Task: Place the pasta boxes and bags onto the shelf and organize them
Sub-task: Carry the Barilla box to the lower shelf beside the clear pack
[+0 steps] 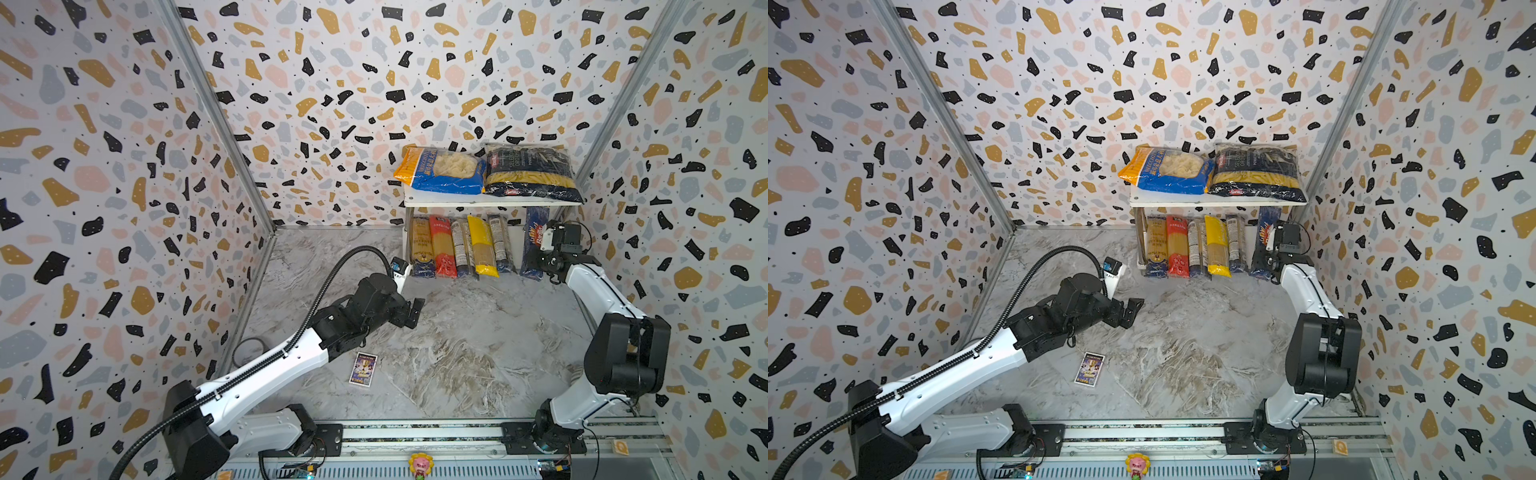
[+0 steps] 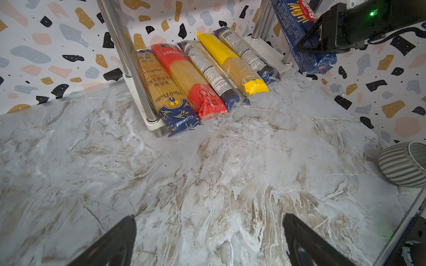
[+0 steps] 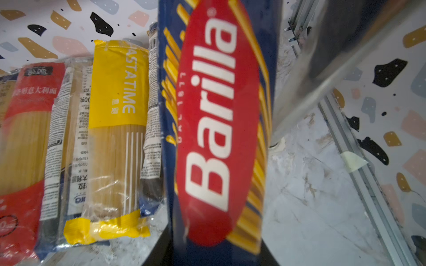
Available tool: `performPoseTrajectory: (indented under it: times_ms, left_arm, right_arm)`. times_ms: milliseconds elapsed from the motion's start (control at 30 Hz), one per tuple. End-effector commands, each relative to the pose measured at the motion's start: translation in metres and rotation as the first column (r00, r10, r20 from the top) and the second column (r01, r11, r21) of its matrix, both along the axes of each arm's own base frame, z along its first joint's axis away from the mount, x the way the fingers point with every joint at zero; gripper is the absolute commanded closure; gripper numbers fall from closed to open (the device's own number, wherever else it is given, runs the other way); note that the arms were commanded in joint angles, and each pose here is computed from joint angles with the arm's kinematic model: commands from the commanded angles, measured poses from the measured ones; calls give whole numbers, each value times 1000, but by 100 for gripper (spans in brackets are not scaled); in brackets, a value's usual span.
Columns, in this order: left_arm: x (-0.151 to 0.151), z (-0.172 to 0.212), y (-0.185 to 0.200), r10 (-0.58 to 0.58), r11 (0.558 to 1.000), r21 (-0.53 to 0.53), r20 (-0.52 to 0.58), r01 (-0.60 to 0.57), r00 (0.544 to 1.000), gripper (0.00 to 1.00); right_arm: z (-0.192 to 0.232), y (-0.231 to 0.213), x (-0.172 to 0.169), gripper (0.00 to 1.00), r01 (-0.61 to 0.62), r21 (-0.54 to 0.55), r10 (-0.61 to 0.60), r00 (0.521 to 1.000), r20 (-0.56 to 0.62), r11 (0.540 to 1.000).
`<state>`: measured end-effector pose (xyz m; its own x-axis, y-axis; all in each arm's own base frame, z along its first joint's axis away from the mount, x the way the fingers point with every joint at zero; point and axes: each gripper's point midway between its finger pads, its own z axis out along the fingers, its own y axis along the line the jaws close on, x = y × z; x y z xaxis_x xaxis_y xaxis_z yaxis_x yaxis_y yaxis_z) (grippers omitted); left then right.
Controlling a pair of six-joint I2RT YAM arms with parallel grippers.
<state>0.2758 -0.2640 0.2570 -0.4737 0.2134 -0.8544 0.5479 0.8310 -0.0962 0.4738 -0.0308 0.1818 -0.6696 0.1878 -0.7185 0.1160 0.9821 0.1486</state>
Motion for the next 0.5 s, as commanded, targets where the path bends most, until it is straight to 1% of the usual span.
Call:
performPoseTrajectory:
  times_ms: [0,467]
  left_arm:
    - [7,27,-6,-8,999,-51,62,12,998,1]
    - [17,18,-5,-1,999,-43,43,3,999,0]
  right_arm:
    - [68,-3,33,74,-15,-70,30,976,217,997]
    - [50,-18,67,74,11,-160,19,982,185,987]
